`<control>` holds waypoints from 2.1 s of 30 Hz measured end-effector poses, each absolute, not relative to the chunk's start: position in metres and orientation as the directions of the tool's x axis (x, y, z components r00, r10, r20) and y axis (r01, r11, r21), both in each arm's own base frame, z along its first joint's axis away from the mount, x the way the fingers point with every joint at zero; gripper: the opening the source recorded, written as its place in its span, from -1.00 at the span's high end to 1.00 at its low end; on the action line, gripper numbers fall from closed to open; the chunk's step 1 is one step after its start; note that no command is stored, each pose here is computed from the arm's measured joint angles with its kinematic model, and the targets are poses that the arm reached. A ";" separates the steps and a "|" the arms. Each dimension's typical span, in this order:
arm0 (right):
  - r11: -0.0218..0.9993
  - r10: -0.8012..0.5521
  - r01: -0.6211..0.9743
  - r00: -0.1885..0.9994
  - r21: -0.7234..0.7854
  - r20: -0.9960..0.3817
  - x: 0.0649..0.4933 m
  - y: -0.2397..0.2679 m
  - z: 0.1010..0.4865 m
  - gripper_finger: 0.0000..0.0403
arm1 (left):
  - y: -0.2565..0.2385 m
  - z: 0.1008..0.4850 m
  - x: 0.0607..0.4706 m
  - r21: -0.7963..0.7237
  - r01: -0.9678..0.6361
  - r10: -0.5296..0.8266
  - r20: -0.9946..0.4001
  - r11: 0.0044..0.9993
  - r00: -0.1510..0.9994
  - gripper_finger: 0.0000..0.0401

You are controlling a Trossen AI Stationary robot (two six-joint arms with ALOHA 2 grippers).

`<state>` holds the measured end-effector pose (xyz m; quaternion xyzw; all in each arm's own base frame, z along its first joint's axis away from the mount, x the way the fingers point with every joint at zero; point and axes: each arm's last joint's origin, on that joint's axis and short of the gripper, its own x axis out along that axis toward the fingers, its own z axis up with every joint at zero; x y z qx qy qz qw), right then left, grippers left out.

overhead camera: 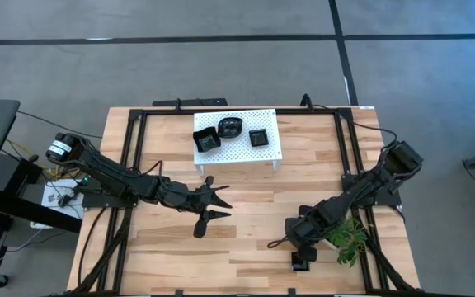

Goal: Pick & Place Mini shaped plates
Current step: Stack the black distorted square plate on top of the black distorted square plate on the shelf

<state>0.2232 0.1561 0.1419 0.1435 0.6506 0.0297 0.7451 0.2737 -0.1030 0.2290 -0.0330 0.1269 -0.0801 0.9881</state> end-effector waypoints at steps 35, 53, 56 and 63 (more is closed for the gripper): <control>0.804 0.402 -0.589 0.635 -0.077 -0.660 0.308 0.123 0.235 0.99 | -0.111 0.193 0.324 -0.033 0.345 -0.343 -0.222 0.938 0.913 0.46; 0.795 0.412 -0.604 0.597 -0.048 -0.689 0.307 0.117 0.232 0.97 | -0.107 0.177 0.331 -0.054 0.371 -0.371 -0.279 0.927 0.886 0.83; 0.798 0.412 -0.601 0.604 -0.049 -0.682 0.308 0.115 0.232 0.98 | -0.108 0.177 0.331 -0.061 0.397 -0.397 -0.278 0.916 0.875 0.94; 0.802 0.416 -0.595 0.621 -0.055 -0.664 0.311 0.114 0.234 0.91 | -0.108 0.176 0.331 -0.018 0.411 -0.398 -0.291 0.912 0.870 0.96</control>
